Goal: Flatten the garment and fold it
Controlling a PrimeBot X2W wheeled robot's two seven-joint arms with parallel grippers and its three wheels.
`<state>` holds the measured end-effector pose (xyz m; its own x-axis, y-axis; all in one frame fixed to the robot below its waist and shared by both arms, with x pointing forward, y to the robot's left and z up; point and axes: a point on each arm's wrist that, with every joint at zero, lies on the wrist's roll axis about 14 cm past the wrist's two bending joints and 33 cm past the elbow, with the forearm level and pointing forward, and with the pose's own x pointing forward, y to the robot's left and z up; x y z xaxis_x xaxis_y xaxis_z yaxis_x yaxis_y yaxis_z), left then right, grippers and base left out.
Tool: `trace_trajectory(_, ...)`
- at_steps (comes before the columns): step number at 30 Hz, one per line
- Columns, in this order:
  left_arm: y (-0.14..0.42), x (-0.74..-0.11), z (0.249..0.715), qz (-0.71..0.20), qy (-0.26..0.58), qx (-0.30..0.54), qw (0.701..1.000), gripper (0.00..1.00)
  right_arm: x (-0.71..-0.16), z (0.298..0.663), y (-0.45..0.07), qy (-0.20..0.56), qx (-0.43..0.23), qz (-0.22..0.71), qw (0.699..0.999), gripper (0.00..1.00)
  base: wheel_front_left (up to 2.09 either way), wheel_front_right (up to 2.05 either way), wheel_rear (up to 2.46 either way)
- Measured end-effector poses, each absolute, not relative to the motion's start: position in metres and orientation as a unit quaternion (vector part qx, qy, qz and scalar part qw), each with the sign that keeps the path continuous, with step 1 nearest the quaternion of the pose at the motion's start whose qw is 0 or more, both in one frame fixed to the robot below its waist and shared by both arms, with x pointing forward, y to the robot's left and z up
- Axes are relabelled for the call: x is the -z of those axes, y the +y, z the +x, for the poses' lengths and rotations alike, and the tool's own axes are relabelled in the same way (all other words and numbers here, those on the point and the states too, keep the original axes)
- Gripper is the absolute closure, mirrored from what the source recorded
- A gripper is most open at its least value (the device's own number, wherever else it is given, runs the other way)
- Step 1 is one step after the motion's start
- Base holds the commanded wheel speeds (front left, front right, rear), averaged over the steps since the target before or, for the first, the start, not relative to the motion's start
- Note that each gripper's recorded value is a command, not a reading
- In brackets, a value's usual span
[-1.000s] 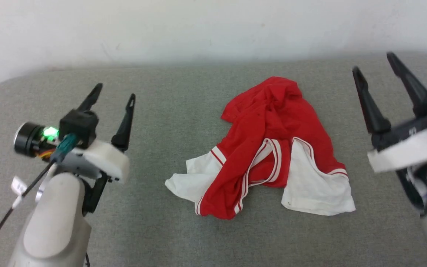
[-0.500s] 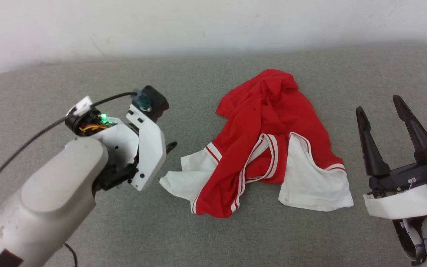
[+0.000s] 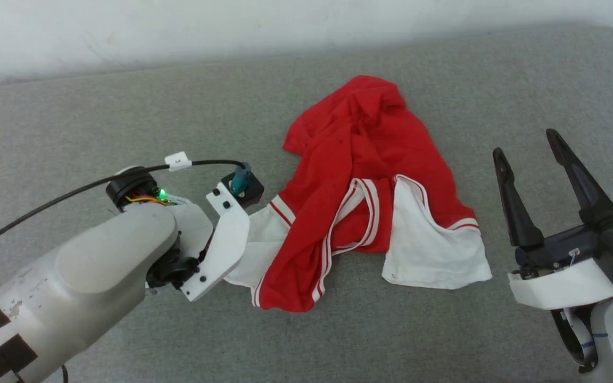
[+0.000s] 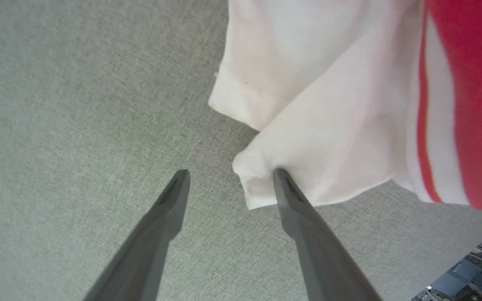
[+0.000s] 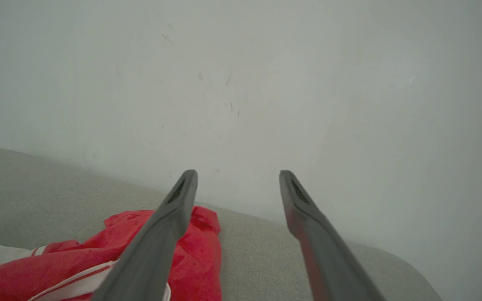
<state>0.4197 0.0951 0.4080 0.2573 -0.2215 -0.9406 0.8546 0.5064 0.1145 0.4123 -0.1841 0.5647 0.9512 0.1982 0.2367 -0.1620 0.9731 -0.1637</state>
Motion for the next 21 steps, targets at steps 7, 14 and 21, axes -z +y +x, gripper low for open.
trace_trajectory(7, 0.095, -0.387, 0.408, 0.341, 0.526, 0.378, 0.681, 0.67, -0.551, 0.416, -0.190, -0.106, -0.087, -0.084, 0.987, 0.00, 0.00, 0.00, 0.00)
trace_trajectory(14, 0.086, -0.397, 0.395, 0.310, 0.512, 0.402, 0.693, 1.00, -0.561, 0.422, -0.181, -0.110, -0.126, -0.122, 0.978, 0.00, 0.00, 0.00, 0.00)
trace_trajectory(21, 0.099, -0.424, 0.408, 0.256, 0.453, 0.390, 0.760, 1.00, -0.528, 0.407, -0.147, 0.046, -0.271, -0.225, 0.935, 0.00, 0.00, 0.00, 0.00)
